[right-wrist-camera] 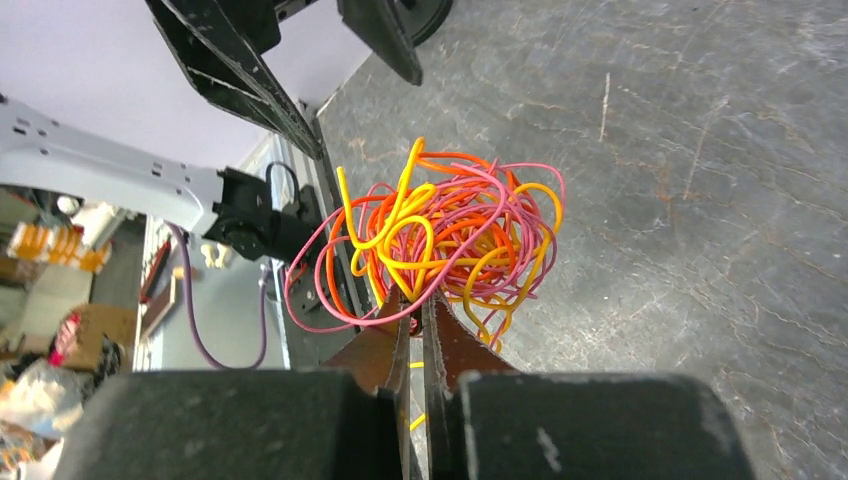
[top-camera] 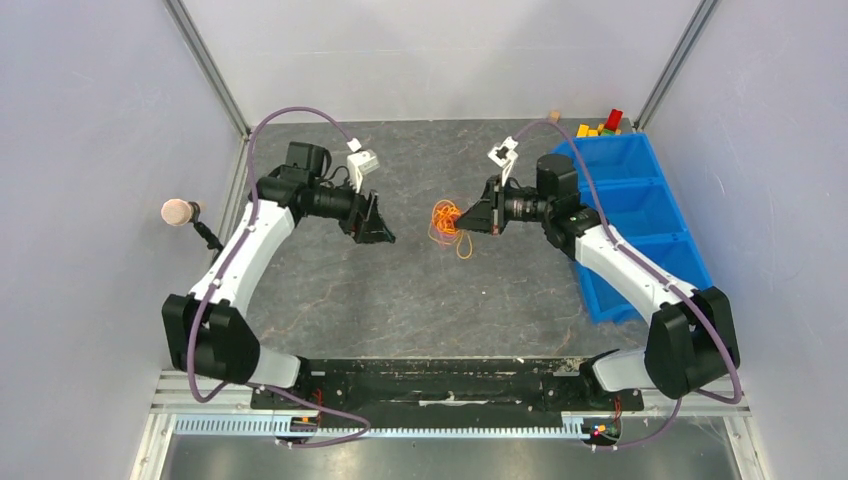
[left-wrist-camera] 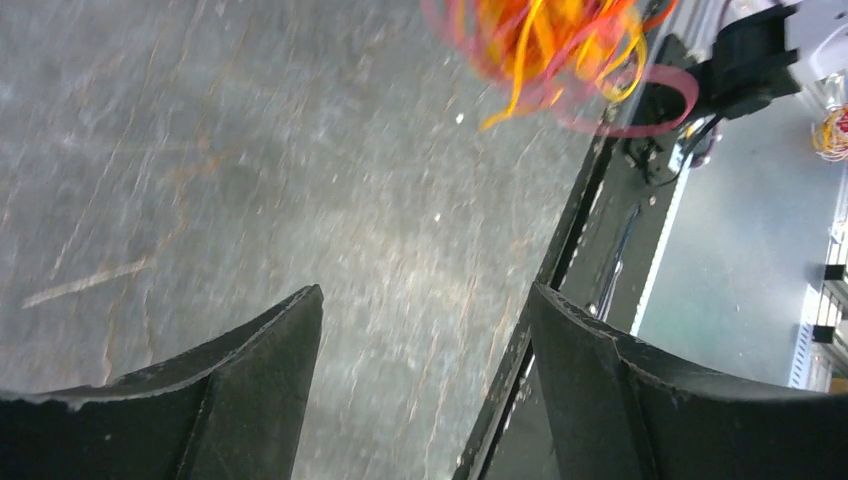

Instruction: Untangle the cables

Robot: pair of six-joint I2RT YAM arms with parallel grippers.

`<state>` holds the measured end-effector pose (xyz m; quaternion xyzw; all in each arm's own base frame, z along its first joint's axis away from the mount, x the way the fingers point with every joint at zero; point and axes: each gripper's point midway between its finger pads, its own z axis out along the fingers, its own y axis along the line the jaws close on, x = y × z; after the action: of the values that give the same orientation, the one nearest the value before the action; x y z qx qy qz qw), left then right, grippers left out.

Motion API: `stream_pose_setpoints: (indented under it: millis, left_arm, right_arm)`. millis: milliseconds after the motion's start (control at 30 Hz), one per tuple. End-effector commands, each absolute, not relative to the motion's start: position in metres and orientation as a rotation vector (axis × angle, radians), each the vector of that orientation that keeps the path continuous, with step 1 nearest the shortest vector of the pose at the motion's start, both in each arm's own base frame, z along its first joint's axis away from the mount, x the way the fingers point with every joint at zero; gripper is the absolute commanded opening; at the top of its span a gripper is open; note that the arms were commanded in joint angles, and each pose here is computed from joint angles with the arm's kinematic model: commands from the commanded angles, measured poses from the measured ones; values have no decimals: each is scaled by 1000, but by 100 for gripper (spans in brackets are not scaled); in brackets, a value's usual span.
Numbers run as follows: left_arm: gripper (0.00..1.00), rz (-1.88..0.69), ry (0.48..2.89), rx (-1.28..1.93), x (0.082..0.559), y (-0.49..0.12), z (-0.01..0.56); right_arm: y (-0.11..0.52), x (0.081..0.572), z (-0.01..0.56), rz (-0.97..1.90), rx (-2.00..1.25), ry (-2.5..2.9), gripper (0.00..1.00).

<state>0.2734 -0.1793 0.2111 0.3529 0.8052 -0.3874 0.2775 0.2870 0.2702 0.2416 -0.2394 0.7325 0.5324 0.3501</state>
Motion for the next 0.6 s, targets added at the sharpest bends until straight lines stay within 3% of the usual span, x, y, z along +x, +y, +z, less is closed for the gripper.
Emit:
stream_pose_setpoints:
  millis: [0,233,400,433,567]
  left_arm:
    - [82,-1125,1874,894,276,-229,270]
    - [82,-1196,1924,889,277,-288,254]
    - [7,-1241,1932,907,268,-278,244]
    - [2,-1219,1941,887,268,-268,242]
    - [2,-1125,1991,827,276,-221,230]
  right_arm:
    - [283,283,254,1309,-783,1828,0]
    - [308,254,260,1368,-939,1767,0]
    - [285,276,254,1259,-859,1827,0]
    - [276,284,251,1225,-831,1840,0]
    - [240,313,230,1047,-735,1940,0]
